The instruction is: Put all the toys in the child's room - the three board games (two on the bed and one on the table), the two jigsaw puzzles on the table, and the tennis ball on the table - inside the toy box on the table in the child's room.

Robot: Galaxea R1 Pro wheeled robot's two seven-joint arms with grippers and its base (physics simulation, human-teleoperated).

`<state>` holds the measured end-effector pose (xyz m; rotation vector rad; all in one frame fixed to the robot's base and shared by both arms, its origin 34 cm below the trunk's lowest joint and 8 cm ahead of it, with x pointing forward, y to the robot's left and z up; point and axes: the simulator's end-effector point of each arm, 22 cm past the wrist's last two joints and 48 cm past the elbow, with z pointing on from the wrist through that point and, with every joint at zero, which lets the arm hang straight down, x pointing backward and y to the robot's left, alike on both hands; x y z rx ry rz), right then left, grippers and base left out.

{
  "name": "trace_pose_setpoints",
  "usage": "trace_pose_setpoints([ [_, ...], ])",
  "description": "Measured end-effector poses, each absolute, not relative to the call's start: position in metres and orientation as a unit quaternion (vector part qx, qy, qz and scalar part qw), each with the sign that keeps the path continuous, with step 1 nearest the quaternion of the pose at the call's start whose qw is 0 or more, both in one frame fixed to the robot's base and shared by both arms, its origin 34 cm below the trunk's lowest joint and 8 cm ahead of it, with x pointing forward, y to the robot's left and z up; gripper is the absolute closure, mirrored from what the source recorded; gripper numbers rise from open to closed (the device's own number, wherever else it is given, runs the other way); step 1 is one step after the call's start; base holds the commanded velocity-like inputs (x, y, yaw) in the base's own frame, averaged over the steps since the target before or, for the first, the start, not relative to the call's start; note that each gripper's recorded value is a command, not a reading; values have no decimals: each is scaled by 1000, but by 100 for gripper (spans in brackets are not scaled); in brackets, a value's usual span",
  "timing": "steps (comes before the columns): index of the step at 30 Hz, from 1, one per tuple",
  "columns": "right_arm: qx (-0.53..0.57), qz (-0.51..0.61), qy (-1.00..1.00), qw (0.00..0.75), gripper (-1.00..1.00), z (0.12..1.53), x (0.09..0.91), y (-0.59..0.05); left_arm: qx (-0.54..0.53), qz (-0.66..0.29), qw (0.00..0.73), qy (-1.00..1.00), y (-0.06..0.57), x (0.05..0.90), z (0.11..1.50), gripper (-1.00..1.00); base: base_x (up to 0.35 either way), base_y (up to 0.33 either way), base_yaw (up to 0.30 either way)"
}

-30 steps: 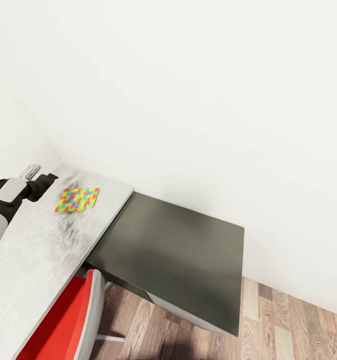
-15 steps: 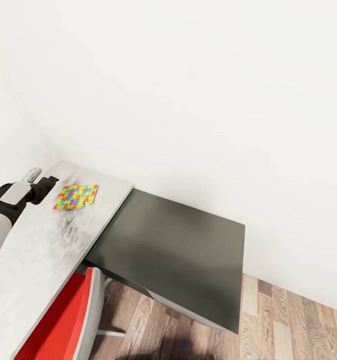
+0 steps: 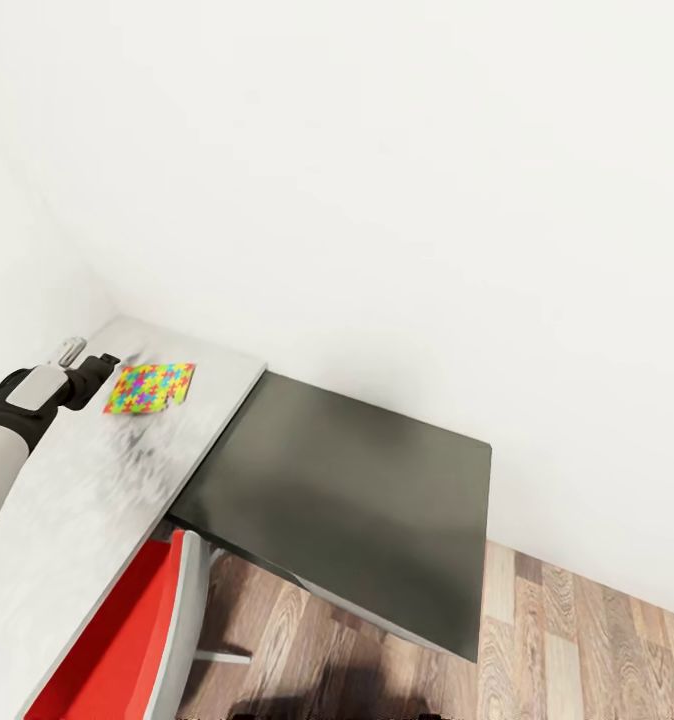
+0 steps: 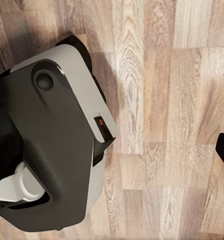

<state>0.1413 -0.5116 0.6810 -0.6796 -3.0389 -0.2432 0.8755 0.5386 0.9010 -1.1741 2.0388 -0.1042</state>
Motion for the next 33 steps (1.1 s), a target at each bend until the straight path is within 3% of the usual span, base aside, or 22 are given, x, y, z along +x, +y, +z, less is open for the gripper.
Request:
trace_pose_setpoints([
  [33,-220,-72,-972,34,-100,681,123,-512,-461,-32,365,808,535,872,864,-100,0,0,0],
])
